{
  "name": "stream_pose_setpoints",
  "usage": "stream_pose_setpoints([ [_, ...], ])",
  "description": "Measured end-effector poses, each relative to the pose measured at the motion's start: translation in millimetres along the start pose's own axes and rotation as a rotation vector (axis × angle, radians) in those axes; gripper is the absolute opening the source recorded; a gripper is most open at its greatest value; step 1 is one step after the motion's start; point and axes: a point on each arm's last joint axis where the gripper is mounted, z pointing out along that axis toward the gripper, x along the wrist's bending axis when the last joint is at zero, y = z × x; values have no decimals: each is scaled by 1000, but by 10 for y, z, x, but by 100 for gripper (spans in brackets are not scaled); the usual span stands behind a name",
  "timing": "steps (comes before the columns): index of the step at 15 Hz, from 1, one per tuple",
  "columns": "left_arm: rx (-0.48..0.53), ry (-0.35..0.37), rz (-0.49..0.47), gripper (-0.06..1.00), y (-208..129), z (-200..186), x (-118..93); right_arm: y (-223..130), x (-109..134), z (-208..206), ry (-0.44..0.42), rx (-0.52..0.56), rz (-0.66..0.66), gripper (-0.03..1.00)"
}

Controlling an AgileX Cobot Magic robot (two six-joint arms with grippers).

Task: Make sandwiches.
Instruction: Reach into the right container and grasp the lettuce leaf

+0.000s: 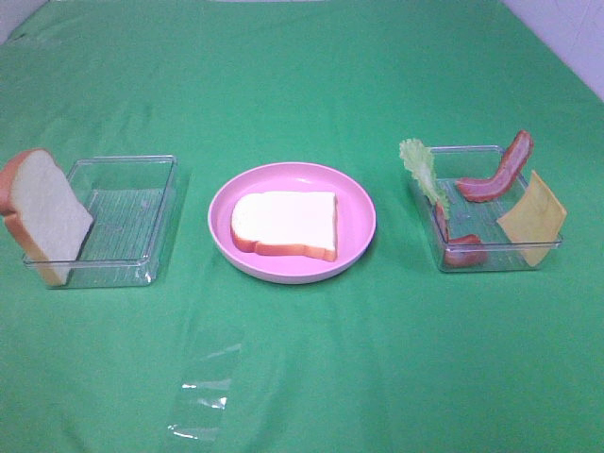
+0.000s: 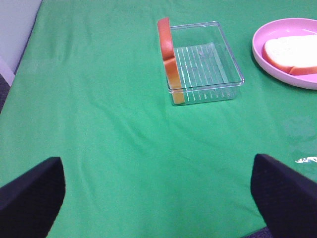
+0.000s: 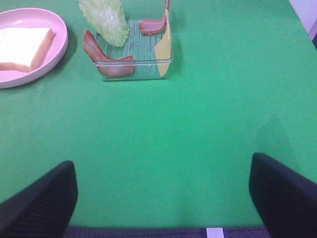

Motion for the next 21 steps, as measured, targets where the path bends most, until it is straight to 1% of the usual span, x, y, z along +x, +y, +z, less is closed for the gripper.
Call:
stream_pose_setpoints([
  [3,0,0,0,93,0,0,0,3,0,3,0,3,0,89],
  [4,0,0,0,93,0,0,0,18,-2,20,1,19,1,89],
  [5,0,0,0,93,0,0,0,37,-4,36,2,38,2,89],
  [6,0,0,0,93,0,0,0,164,-13,67,7,100,5,89],
  [7,0,0,0,93,0,0,0,217,-15,76,9,119,6,89],
  [9,0,0,0,93,0,0,0,527,-37,140,17,228,16,89],
  [11,0,0,0,93,0,0,0,1015,-75,340,30,415,26,89],
  [14,0,0,0,93,0,0,0,1525,-123,737,35,558,49,89],
  [15,0,0,0,93,0,0,0,1699,-140,897,36,592,55,89],
  [16,0,0,0,93,0,0,0,1767,-147,968,37,603,57,89],
  [19,0,0,0,93,0,0,0,2175,-163,1409,52,640,62,89],
  [21,0,0,0,93,0,0,0,2337,23,1671,88,663,17,89],
])
